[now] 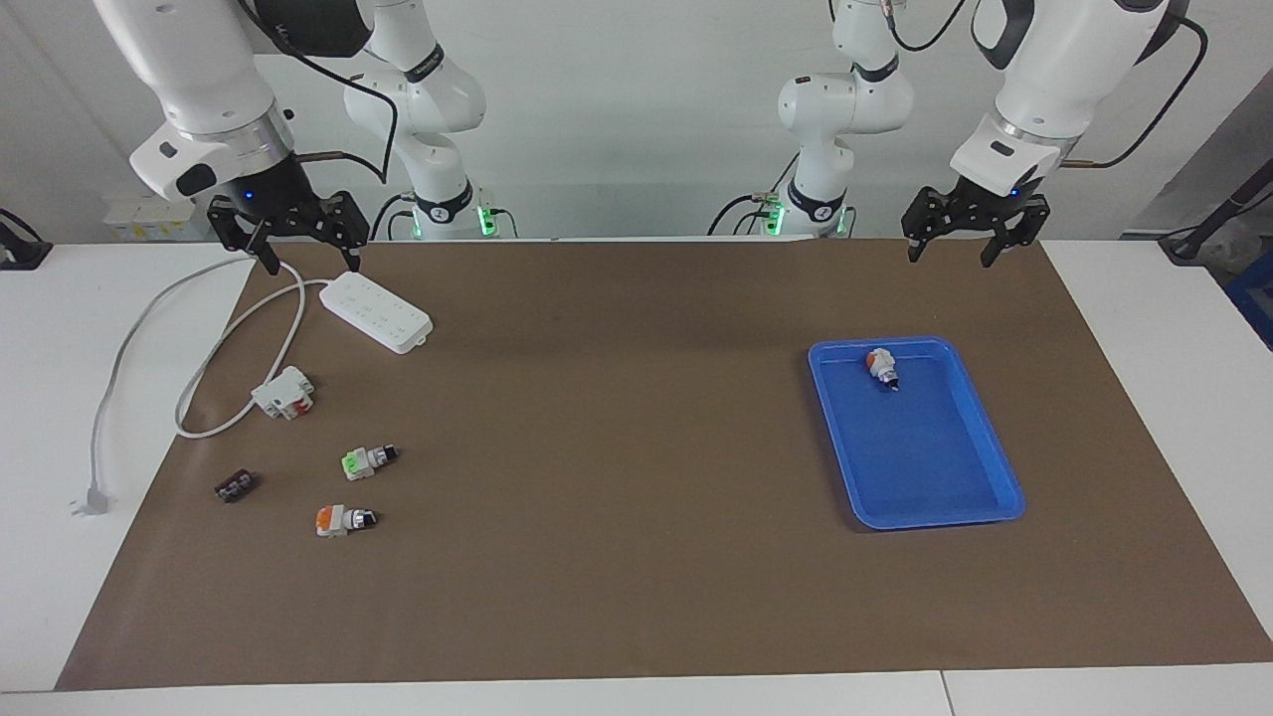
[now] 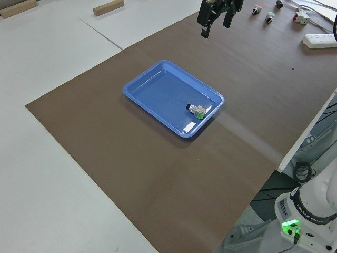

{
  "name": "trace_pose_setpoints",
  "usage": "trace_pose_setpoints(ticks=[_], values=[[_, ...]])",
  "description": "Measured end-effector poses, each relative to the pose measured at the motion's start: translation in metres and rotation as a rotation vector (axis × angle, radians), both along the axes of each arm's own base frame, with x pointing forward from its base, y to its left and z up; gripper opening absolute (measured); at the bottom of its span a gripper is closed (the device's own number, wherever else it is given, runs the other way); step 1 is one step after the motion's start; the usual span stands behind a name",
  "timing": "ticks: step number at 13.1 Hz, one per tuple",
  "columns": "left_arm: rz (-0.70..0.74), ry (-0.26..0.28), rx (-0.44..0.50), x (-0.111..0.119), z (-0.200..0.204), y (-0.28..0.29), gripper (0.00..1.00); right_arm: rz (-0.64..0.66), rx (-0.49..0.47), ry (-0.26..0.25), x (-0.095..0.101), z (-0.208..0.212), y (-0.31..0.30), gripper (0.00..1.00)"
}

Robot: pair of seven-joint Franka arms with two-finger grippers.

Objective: Turn and place switch with both arms
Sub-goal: 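Move the right gripper toward the green-topped switch module, then lower the right gripper and grasp the green-topped switch module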

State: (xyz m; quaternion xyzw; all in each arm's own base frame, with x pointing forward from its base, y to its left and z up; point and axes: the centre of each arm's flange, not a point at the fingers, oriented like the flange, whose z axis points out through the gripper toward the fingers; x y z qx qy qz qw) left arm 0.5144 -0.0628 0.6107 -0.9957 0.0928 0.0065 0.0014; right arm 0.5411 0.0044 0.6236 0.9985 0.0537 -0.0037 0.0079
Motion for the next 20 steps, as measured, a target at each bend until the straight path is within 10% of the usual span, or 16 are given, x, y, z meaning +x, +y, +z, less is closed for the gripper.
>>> trace_pose_setpoints(ticks=[13, 20], values=[[0.023, -0.033, -0.002, -0.002, -0.012, 0.010, 1.00, 0.945, -0.011, -0.058, 0.010, -0.050, -0.008, 1.00], [0.018, -0.048, 0.000, -0.017, -0.029, 0.008, 1.00, 1.445, 0.156, -0.123, 0.037, -0.147, -0.059, 1.00]])
